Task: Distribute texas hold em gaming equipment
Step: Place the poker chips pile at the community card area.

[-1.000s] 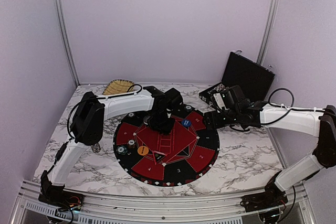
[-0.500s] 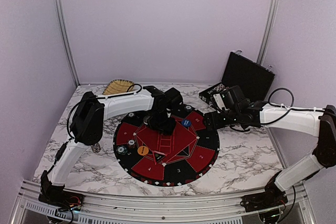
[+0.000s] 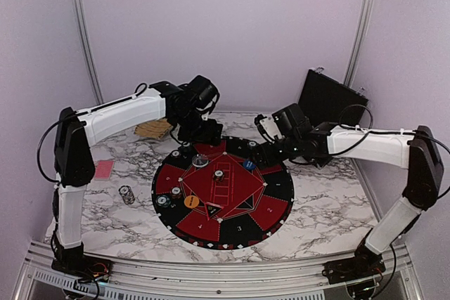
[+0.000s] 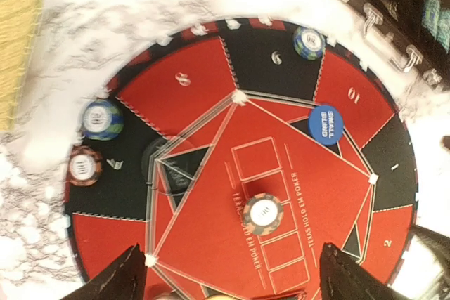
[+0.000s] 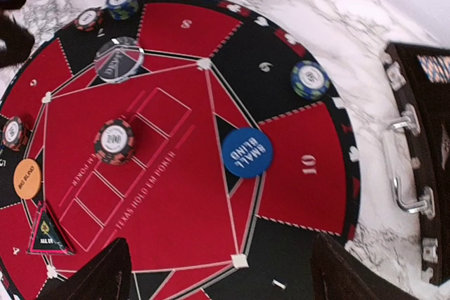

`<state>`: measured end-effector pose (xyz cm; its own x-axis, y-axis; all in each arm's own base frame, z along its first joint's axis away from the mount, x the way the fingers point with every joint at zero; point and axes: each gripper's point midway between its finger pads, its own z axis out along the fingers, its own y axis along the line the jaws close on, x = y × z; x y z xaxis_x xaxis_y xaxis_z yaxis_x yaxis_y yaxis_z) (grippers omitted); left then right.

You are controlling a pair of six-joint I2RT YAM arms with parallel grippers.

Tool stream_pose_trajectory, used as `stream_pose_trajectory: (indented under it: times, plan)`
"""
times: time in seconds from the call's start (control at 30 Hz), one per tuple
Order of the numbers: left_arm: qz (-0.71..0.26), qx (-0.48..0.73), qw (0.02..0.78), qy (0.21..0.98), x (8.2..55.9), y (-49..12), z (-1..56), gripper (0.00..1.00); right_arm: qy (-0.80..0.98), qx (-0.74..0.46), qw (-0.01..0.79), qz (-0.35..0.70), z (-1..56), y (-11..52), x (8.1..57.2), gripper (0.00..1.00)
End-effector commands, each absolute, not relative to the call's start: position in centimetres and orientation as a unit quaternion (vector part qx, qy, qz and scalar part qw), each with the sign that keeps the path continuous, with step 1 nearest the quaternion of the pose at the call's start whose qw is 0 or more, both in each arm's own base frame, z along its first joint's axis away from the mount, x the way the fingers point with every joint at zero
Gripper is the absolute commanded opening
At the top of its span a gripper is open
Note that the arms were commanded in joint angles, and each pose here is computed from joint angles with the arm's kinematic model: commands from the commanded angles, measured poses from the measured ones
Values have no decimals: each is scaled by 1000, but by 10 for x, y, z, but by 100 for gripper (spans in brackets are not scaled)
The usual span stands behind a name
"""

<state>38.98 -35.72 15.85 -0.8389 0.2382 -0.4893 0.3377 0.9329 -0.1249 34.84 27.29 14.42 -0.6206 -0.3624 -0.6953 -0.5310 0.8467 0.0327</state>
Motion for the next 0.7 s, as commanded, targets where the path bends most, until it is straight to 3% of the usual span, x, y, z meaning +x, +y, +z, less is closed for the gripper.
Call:
stream_pose_trajectory:
  times: [0.0,0.27,0.67]
  plan:
    - [-146,95,280,944,403,-305,201,86,870,-339,336,121,141,320,344,85]
    - [-156,35,326,932,381,-203,231,86,855,-422,274,123,106,372,352,83]
    - [-187,7,333,924,347,-146,213,86,863,-451,205,100,66,400,364,82]
